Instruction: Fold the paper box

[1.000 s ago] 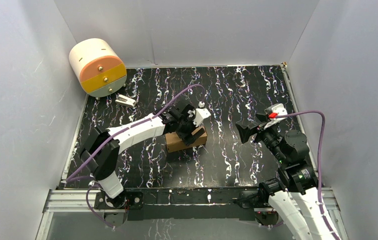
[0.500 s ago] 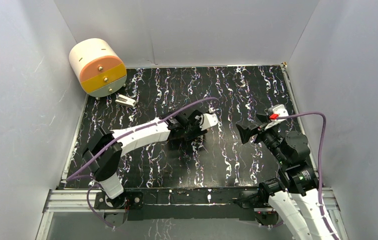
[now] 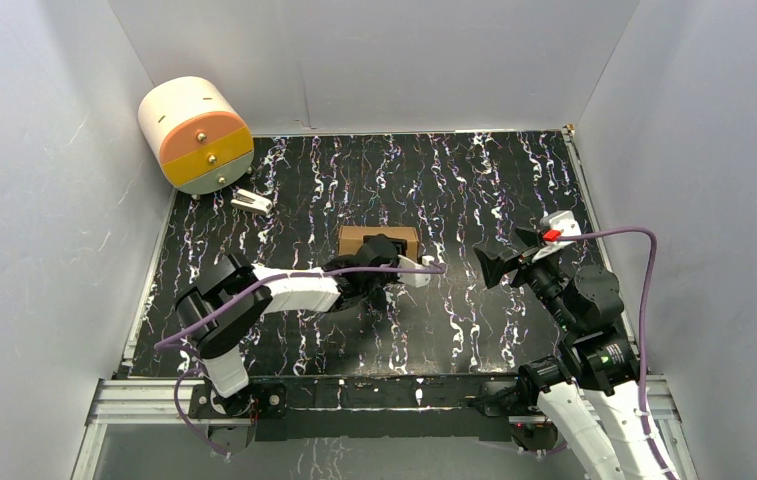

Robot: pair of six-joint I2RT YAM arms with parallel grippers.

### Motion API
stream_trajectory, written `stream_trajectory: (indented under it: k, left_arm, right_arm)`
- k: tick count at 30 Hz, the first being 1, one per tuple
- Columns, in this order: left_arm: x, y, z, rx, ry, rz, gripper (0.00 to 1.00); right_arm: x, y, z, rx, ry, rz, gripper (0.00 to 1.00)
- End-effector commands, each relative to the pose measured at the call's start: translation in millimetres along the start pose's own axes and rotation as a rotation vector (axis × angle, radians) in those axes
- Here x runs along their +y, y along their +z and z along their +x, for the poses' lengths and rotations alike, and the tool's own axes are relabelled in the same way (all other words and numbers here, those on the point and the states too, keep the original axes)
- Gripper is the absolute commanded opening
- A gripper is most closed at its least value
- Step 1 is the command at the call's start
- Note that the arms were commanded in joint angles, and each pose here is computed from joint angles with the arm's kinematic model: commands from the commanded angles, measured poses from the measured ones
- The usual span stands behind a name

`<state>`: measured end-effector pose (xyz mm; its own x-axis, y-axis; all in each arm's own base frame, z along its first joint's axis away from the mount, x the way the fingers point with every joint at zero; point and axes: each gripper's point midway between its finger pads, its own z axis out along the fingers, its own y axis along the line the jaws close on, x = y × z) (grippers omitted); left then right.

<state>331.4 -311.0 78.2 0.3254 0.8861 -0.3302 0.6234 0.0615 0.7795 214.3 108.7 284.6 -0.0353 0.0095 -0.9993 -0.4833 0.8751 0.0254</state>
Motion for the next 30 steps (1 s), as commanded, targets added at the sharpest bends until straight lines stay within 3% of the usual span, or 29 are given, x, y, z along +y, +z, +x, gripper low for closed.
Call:
stream_trajectory:
  k: [1,10,17,26,30]
  left_arm:
    - [1,0,-11,-0.054,0.022,-0.053,0.49]
    - [-31,-15,-8,0.009,-0.012,0.021,0.7]
    - [-32,-31,-26,-0.02,-0.093,0.095,0.84]
    - [2,-52,-47,-0.016,-0.339,0.06,0.9]
    - [32,-57,-45,-0.003,-0.543,0.05,0.92]
  right_arm:
    - [-4,-2,-12,-0.051,-0.018,0.021,0.99]
    - [-6,-3,-14,-0.062,-0.019,0.035,0.99]
    - [-8,-3,-14,-0.059,-0.018,0.045,0.99]
    - [-12,-4,-14,-0.062,-0.021,0.068,0.99]
    - [-14,-4,-13,-0.06,-0.022,0.079,0.98]
